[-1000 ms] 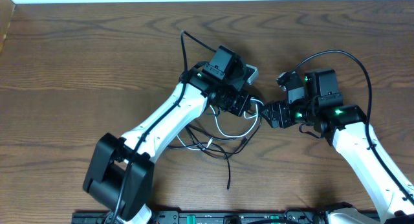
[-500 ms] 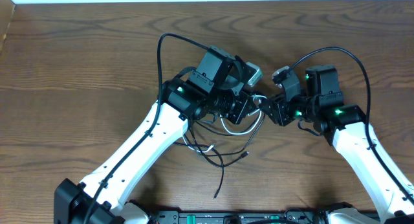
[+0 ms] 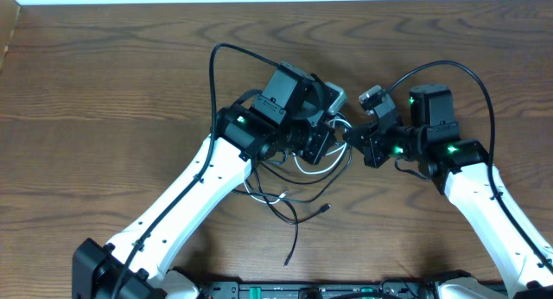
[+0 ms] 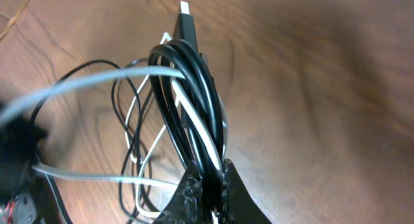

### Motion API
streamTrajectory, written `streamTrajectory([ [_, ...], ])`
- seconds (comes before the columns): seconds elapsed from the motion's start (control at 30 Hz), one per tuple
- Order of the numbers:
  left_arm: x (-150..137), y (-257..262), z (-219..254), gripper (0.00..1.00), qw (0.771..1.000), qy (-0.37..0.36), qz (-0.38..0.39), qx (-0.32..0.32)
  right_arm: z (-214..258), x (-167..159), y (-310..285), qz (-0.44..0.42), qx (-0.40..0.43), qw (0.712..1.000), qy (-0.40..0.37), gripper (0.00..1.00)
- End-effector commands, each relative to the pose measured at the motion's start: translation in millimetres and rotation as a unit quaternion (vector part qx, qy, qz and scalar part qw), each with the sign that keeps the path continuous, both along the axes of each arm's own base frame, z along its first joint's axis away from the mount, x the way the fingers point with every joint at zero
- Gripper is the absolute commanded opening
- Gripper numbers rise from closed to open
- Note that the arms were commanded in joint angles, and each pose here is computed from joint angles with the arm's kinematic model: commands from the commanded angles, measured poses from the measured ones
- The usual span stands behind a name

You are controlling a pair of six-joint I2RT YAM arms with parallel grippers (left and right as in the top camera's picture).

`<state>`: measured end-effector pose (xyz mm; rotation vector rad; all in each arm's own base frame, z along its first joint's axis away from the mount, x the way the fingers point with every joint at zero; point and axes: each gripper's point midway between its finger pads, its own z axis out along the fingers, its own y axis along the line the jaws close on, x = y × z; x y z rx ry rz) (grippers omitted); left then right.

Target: Untangle cables

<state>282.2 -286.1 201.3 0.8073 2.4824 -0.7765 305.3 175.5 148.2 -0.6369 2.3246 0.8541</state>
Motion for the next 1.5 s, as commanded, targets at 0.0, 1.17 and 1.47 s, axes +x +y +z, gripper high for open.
streamTrajectory([
  [0.0, 35, 32, -5, 0.24, 0.99, -0.073, 0.081, 0.085, 5, -12, 7, 0.026, 0.032, 0.999, 0.021, 0.01],
  [1.17, -9, -1, 0, 0.57, 1.0, 0.009, -0.026, -0.002, 51, -44, 40, 0.146, 0.175, 0.973, 0.019, 0.01],
  [1.47, -10, 0, -1, 0.3, 1.0, 0.013, -0.027, -0.001, 68, -44, 45, 0.16, 0.214, 0.963, 0.016, 0.01],
])
